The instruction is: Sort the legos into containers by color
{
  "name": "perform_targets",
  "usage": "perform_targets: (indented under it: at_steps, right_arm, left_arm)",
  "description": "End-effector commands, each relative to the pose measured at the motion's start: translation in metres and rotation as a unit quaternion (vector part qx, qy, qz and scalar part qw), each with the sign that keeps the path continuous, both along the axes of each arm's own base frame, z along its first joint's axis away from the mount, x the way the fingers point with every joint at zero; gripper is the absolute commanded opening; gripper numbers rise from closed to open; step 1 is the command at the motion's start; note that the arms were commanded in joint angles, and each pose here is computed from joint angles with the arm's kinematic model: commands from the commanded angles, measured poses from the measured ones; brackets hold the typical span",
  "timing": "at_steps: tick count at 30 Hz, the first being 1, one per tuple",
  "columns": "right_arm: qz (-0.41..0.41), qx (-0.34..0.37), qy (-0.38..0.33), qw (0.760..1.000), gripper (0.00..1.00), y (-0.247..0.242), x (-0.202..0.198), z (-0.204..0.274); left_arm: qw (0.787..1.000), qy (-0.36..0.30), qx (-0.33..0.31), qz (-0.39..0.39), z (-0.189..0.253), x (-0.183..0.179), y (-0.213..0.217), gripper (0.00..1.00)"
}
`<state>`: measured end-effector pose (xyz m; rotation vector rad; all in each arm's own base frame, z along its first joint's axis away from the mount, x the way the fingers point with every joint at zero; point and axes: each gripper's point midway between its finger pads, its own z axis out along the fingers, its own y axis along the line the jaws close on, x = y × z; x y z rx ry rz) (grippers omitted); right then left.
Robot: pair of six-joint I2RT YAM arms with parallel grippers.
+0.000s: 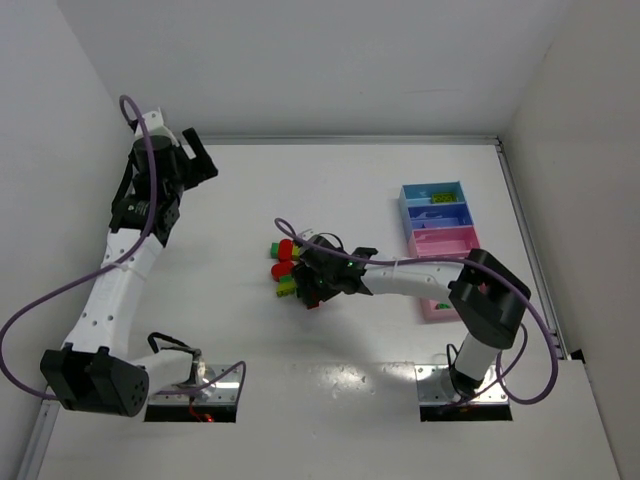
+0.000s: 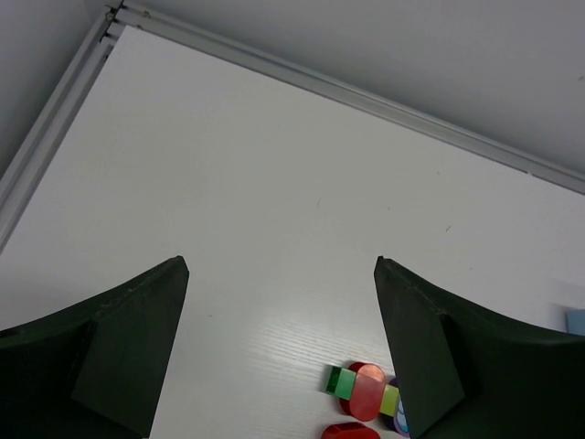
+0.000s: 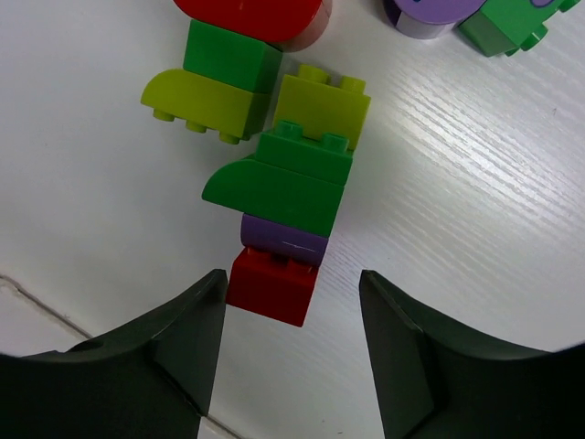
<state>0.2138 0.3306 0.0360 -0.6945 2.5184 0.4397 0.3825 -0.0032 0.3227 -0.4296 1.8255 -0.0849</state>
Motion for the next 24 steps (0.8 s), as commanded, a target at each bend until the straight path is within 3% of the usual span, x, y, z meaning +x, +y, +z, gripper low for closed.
perform_targets:
  at_steps: [1, 9, 17, 20, 24]
  right_arm:
    - [-0.010, 0.016, -0.004, 1.000, 0.60, 0.012, 0.004, 0.009]
    - [-0.014, 0.012, 0.002, 1.000, 0.49, 0.008, 0.001, 0.002]
    - [-0.003, 0.012, 0.009, 1.000, 0.50, 0.003, -0.003, -0.007]
    - [-0.003, 0.006, 0.009, 1.000, 0.59, -0.001, -0.001, -0.013]
    - [-0.004, 0.005, 0.007, 1.000, 0.58, -0.002, 0.003, -0.015]
  left_arm:
    - [1.000, -0.014, -0.008, -0.004, 0.006, -0.004, 0.002, 0.89]
    - [1.000, -0.008, -0.012, -0.009, -0.003, -0.003, 0.004, 0.89]
    - [1.000, -0.008, -0.013, -0.008, -0.006, -0.002, 0.006, 0.89]
    - [1.000, -0.008, -0.015, -0.013, -0.008, -0.002, 0.004, 0.89]
    - [1.000, -0.003, -0.016, -0.017, -0.013, -0.002, 0.003, 0.89]
